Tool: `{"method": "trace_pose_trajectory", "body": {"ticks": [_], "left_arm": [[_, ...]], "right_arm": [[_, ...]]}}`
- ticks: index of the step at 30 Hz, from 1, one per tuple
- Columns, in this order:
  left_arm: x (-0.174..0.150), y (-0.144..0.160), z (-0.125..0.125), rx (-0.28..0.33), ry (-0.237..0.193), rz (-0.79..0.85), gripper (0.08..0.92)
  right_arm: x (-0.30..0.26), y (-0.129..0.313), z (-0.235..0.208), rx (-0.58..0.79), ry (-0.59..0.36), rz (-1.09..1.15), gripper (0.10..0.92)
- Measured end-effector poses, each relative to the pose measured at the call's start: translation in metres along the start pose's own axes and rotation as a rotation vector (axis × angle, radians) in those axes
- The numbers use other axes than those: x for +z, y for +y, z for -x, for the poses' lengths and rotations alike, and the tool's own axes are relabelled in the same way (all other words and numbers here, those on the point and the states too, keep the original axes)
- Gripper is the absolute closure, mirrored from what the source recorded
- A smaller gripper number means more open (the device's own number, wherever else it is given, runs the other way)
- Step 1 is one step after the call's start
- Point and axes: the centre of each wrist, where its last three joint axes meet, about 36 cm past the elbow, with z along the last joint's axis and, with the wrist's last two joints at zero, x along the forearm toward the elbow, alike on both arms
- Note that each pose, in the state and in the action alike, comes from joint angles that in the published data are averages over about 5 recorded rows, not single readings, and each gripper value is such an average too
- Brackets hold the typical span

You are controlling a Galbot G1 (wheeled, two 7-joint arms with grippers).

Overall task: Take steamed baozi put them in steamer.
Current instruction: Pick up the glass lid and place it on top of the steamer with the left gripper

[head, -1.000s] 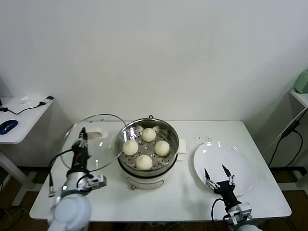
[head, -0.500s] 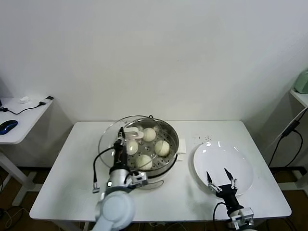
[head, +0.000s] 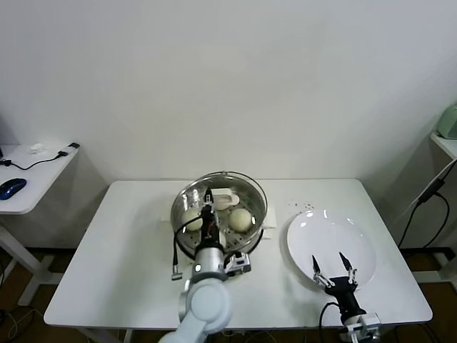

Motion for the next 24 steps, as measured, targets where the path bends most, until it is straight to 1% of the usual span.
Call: {"method": "trace_pose_trajectory", "body": {"ticks": [11, 24], "left_arm": [[-0.003, -0.017, 0.01, -0.005, 0.009, 0.053, 0.86], [0.002, -0.029, 0.009, 0.007, 0.019, 0.08, 0.86]], "right_arm": [[-0.001, -0.001, 0.002, 0.036, -0.03, 0.0, 0.2], [-0.001, 0.0, 0.003, 0.047, -0.043, -0.005, 0.2]]}}
